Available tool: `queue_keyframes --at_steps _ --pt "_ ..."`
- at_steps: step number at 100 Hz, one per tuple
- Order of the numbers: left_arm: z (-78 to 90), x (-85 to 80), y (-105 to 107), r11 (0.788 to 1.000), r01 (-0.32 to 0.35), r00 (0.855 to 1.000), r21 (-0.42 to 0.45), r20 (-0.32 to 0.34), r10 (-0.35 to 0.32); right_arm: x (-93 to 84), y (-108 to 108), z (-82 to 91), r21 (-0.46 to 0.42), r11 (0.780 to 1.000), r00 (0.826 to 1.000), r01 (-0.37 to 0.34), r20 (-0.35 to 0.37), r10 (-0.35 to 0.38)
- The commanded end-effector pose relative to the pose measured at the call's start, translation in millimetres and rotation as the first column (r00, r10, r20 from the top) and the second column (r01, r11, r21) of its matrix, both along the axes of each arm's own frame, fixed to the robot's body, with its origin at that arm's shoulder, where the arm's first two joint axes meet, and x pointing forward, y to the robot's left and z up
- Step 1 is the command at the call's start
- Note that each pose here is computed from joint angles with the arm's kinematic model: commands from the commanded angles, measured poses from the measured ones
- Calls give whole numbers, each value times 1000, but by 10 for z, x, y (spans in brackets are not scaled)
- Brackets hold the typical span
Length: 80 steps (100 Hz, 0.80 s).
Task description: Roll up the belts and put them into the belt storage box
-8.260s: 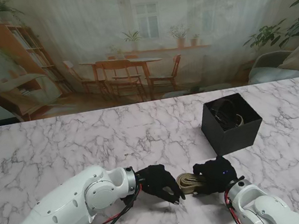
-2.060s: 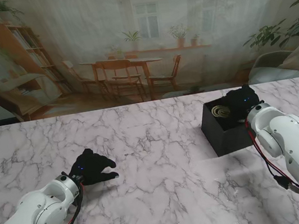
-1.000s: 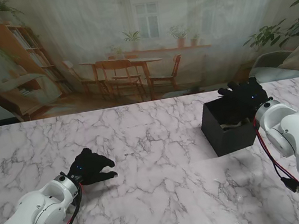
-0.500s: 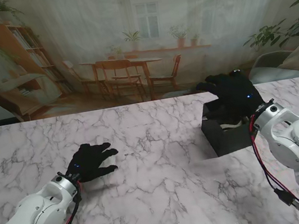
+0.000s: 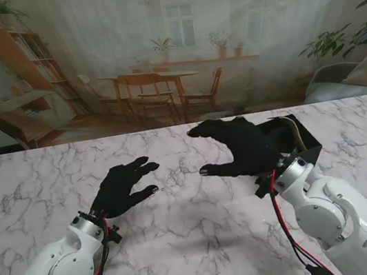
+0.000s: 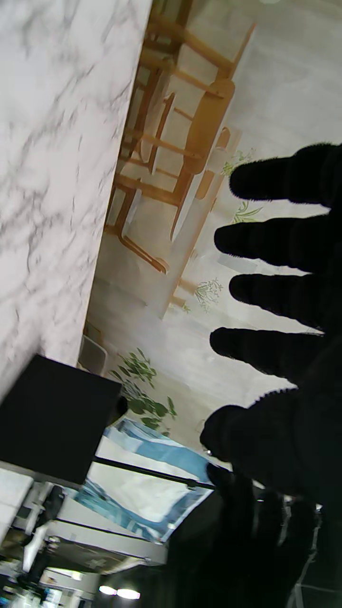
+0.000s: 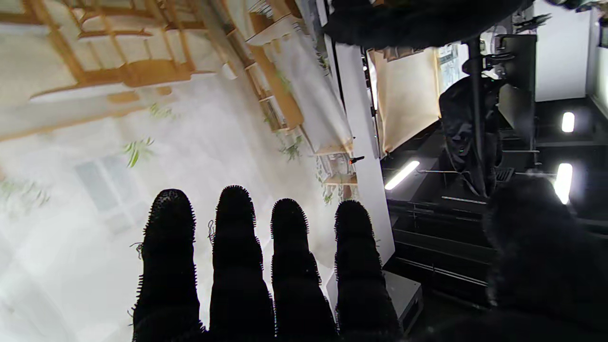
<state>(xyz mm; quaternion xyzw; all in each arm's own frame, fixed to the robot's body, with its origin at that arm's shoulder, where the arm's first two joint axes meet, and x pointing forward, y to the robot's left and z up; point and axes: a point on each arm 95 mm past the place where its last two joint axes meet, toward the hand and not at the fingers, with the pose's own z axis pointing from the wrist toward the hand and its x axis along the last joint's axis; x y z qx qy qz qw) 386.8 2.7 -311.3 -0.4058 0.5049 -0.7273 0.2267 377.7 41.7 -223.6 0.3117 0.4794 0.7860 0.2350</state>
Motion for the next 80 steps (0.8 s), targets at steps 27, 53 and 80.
queue_keyframes --at_steps 27,53,80 --pt "-331 81 -126 1000 -22 987 -20 -159 19 136 160 -1100 22 998 958 52 -282 -44" --pt "-402 146 -126 999 -44 980 -26 -193 39 180 133 -1198 17 997 946 77 -318 -68" --pt "-447 265 -66 998 -65 976 -7 -206 63 304 112 -1173 24 996 943 90 -322 -78"
